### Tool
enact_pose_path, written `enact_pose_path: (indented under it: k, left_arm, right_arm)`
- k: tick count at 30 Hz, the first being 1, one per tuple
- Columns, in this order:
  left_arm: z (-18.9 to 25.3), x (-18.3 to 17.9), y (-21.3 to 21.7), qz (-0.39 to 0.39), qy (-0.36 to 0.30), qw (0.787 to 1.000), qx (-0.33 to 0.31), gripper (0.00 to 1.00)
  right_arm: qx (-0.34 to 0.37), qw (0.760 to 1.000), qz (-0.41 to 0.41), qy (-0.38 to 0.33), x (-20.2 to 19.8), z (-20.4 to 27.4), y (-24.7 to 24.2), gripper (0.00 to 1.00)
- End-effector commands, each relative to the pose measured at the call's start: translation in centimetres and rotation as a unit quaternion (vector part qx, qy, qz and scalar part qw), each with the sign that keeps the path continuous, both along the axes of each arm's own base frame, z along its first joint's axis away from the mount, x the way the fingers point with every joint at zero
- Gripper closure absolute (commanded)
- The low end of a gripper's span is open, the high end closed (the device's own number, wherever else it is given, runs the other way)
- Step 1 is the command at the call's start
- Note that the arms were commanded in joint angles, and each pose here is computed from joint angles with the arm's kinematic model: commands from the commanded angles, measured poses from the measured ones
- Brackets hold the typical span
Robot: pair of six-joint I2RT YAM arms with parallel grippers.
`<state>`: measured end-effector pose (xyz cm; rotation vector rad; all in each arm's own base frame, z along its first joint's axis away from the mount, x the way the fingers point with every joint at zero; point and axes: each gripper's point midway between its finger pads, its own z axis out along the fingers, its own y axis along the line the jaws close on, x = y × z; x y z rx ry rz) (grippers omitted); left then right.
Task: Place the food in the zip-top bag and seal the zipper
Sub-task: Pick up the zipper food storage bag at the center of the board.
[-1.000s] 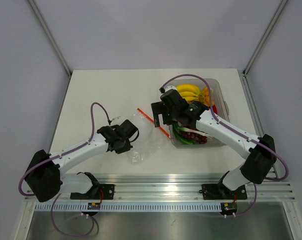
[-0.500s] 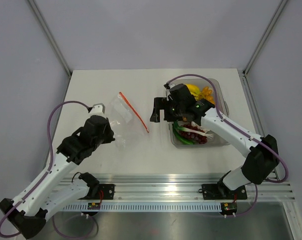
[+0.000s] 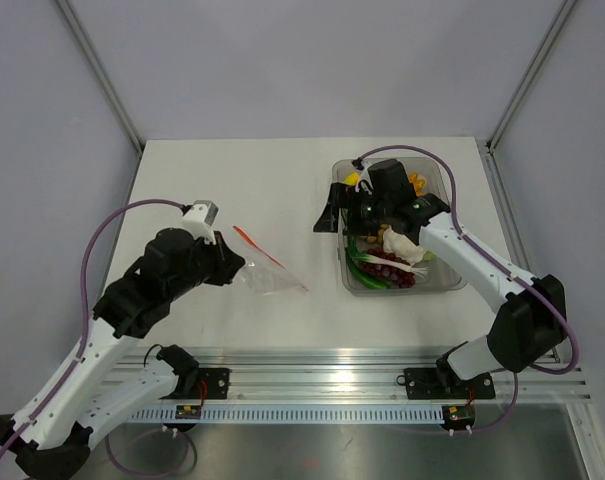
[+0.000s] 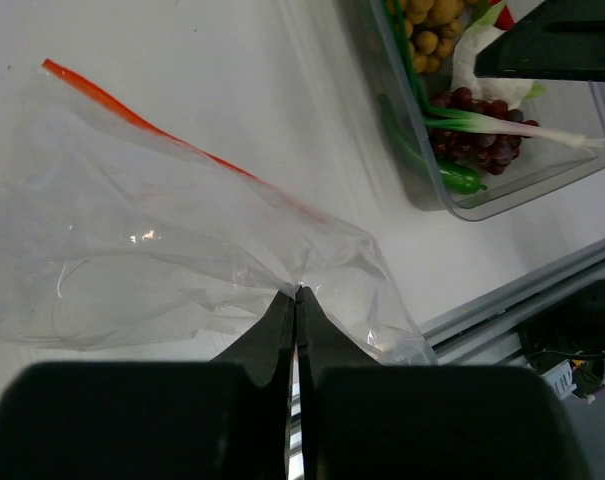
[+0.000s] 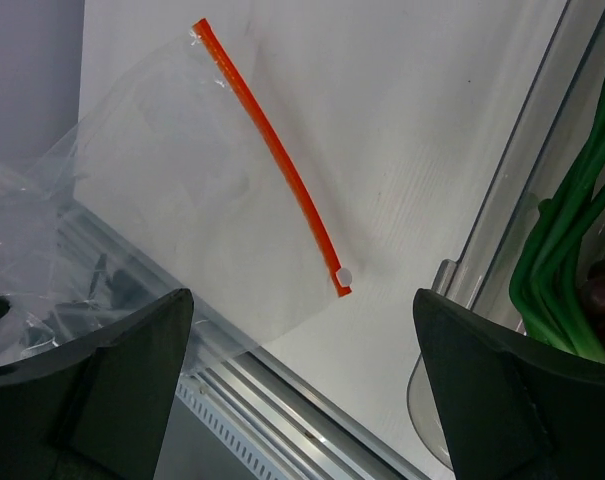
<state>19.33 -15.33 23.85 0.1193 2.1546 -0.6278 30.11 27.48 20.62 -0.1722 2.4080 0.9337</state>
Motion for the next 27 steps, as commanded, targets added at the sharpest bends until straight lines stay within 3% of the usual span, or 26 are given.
enact_pose_path:
  k: [1, 8, 14, 27]
  left_arm:
    - [5.4, 0.1, -1.5, -0.047, -0.069, 0.996, -0.042, 1.00]
    - [11.5, -0.6, -2.7, -0.088, -0.139, 0.982, -0.093, 1.00]
    - [16.4, -2.1, -3.3, -0.135, -0.197, 0.964, -0.121, 1.00]
    - [18.2, -3.3, -2.9, -0.152, -0.231, 0.953, -0.125, 1.00]
  right_arm:
    - [0.033, 0.999, 0.037, -0.002, -0.1, 1.0, 1.1, 0.01]
    - [0.061, 0.996, 0.059, 0.026, -0.3, 0.2, 2.5, 0.01]
    - [0.129, 0.987, 0.083, 0.053, -0.6, 1.5, 4.5, 0.01]
    - [0.314, 0.931, 0.162, 0.093, -2.2, 4.7, 7.2, 0.01]
